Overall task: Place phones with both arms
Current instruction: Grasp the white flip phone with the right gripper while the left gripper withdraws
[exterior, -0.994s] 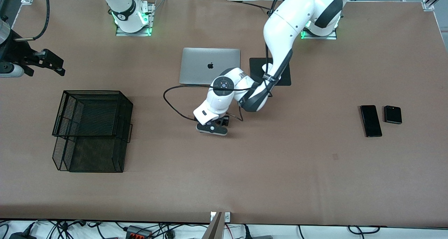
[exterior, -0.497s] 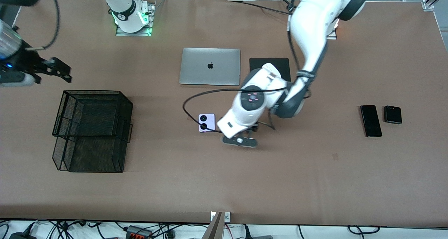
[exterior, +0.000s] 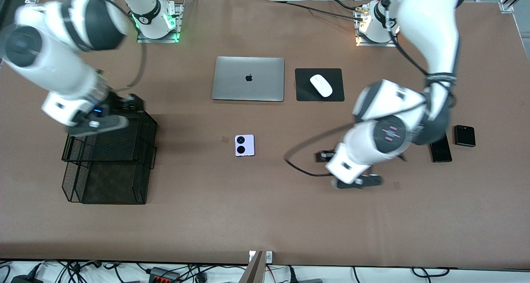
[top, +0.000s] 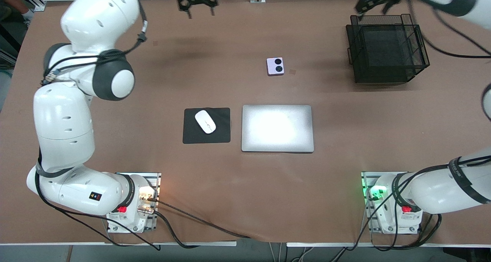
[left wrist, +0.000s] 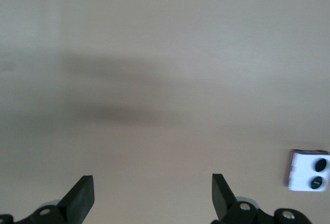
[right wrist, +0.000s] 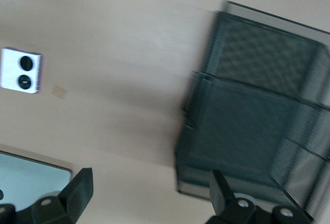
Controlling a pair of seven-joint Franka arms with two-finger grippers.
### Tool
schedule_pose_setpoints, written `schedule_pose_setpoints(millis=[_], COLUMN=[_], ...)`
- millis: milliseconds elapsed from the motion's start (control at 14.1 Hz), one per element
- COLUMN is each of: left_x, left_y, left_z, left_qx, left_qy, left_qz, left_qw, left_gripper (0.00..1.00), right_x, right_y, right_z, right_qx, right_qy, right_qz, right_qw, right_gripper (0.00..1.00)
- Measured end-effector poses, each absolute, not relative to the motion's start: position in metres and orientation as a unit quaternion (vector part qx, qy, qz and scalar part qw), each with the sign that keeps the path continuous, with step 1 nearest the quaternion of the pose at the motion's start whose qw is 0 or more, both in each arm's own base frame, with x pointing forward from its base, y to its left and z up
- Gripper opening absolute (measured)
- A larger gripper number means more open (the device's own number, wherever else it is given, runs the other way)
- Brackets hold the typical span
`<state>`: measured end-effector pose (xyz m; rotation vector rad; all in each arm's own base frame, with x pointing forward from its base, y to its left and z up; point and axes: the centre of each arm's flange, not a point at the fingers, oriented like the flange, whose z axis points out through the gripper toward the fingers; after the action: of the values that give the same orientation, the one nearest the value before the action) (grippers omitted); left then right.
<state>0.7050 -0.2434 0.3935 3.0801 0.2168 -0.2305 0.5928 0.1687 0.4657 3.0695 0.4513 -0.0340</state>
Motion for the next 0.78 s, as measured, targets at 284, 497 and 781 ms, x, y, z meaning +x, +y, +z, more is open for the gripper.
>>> schedule_pose_setpoints(millis=[284,497,781], left_x=[0.717,0.720,0.719], left_y=[-0.141,-0.063,0.002], left_z=[0.370,0.347,0.326], left_qx=[0.990,0.987,0.987], left_qy=[0.047,0.030,0.022], left_qz=[-0.132,-0.153,-0.156], left_qw=[0.017,0.022,0.009], left_gripper=[1.00,1.00,1.00], right_x=[0.588,0.585,0.587], right_y=[0.271,0.339,0.385], right_z=[0.417,0.380,0.326], right_qx=[0.991,0.996,1.000], right_qy=[0.135,0.085,0.023], right_qz=[-0.003,-0.005,0.009], right_qw=[0.023,0.030,0.017], right_gripper=[1.00,1.00,1.00])
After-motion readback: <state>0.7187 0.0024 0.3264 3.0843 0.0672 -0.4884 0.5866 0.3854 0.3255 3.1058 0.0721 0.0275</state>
